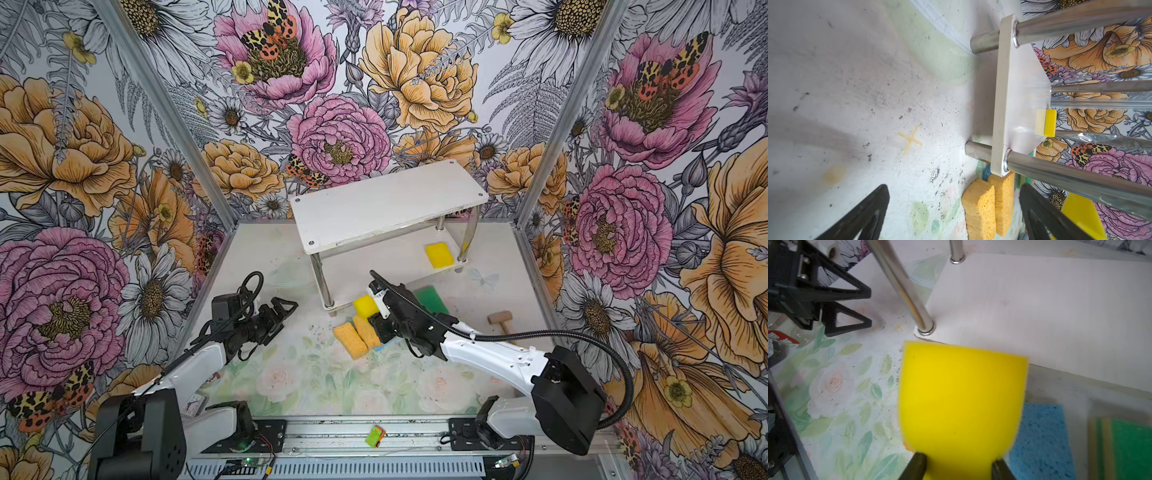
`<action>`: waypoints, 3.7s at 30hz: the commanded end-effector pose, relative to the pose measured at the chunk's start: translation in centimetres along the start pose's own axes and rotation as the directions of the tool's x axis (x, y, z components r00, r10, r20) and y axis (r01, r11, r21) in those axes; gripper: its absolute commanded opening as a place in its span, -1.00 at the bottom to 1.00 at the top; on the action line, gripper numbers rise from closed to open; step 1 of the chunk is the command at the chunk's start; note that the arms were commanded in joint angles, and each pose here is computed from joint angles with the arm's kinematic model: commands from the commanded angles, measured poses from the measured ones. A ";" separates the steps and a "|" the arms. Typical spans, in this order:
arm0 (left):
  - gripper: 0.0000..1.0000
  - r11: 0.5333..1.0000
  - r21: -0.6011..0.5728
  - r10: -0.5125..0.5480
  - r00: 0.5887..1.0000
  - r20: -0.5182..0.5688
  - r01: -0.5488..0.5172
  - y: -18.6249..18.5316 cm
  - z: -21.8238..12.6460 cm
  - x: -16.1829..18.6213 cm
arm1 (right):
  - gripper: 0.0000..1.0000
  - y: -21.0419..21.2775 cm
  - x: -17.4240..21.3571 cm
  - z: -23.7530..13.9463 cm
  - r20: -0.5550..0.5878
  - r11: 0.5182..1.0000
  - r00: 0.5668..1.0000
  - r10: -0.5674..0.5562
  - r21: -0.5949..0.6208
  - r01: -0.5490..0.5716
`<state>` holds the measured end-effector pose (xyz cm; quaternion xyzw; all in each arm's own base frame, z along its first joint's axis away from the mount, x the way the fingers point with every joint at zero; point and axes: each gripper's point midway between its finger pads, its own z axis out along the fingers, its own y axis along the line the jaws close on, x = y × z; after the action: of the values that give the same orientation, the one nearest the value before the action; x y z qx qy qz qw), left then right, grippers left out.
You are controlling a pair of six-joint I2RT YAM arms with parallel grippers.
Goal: Place and organize the cleaning sponges onto the shelf
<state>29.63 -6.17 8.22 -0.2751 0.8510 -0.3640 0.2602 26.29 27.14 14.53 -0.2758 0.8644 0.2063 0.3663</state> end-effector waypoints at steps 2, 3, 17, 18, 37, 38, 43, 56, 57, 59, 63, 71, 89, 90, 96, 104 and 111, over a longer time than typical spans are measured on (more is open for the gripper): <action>0.98 0.999 0.030 0.027 1.000 0.005 -0.027 -0.5 -0.2 -0.1 | -0.20 -3.8 -1.3 -1.9 0.066 0.999 0.998 0.018 0.043 -0.021; 0.98 0.999 0.032 0.027 1.000 0.003 -0.027 -0.5 -0.2 -0.1 | -0.20 -4.6 -1.4 -2.0 0.070 0.998 0.997 0.024 0.055 -0.028; 0.98 0.999 0.033 0.020 1.000 0.000 -0.020 -0.4 -0.2 -0.1 | -0.21 -14.0 -4.1 -0.9 0.085 0.984 0.995 0.052 0.164 -0.065; 0.98 0.999 0.033 0.020 1.000 0.001 -0.020 -0.5 -0.2 -0.1 | -0.22 -14.4 -4.3 -0.8 0.090 0.984 0.995 0.053 0.164 -0.067; 0.98 0.999 0.039 0.014 1.000 -0.006 -0.014 -0.6 -0.2 -0.1 | -0.22 -20.1 -6.6 3.0 0.141 0.971 0.987 0.076 0.216 -0.106; 0.98 0.999 0.038 0.014 1.000 -0.007 -0.014 -0.6 -0.2 0.0 | -0.22 -20.3 -6.6 3.1 0.143 0.969 0.986 0.081 0.219 -0.112; 0.98 0.999 0.037 0.011 1.000 -0.005 -0.011 -0.6 -0.2 -0.1 | -0.21 -21.2 -6.5 3.8 0.132 0.966 0.986 0.101 0.223 -0.128; 0.98 0.999 0.032 0.009 1.000 -0.009 -0.009 -0.5 -0.1 -0.1 | -0.17 -21.8 -6.5 4.9 0.110 0.968 0.988 0.110 0.212 -0.132; 0.98 0.999 0.031 0.009 1.000 -0.009 -0.008 -0.5 -0.1 -0.1 | -0.17 -21.8 -6.6 5.0 0.109 0.969 0.988 0.108 0.211 -0.129; 0.98 1.000 0.030 0.007 1.000 -0.008 -0.007 -0.4 -0.1 -0.1 | -0.16 -21.7 -6.5 5.1 0.105 0.969 0.988 0.111 0.209 -0.131; 0.98 1.000 0.030 0.008 1.000 -0.010 -0.008 -0.5 -0.1 -0.1 | -0.14 -21.7 -6.4 5.2 0.099 0.969 0.988 0.119 0.204 -0.137; 0.98 0.999 0.030 0.011 1.000 -0.010 -0.011 -0.4 -0.1 0.0 | -0.13 -21.6 -6.0 5.2 0.085 0.968 0.987 0.138 0.198 -0.152; 0.98 0.999 0.035 0.014 1.000 -0.007 -0.014 -0.5 -0.2 0.1 | -0.11 -21.7 -5.4 5.7 0.036 0.967 0.987 0.154 0.199 -0.158; 0.98 0.999 0.033 0.013 1.000 -0.010 -0.012 -0.4 -0.2 0.1 | -0.11 -21.7 -5.3 5.8 0.027 0.967 0.988 0.155 0.199 -0.157; 0.98 0.999 0.033 0.013 1.000 -0.009 -0.013 -0.4 -0.2 0.2 | -0.10 -22.0 -5.5 6.1 0.017 0.968 0.988 0.152 0.202 -0.152; 0.98 0.999 0.033 0.012 1.000 -0.010 -0.012 -0.3 -0.2 0.2 | -0.08 -22.2 -5.3 6.2 0.004 0.965 0.988 0.154 0.213 -0.151; 0.98 0.999 0.032 0.012 1.000 -0.009 -0.012 -0.2 -0.2 0.3 | -0.04 -22.4 -5.4 6.3 -0.002 0.965 0.989 0.151 0.219 -0.147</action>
<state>29.53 -6.47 8.36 -0.2719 0.8495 -0.3731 0.2555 45.77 15.53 10.41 -0.1673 0.9065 0.1433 0.3602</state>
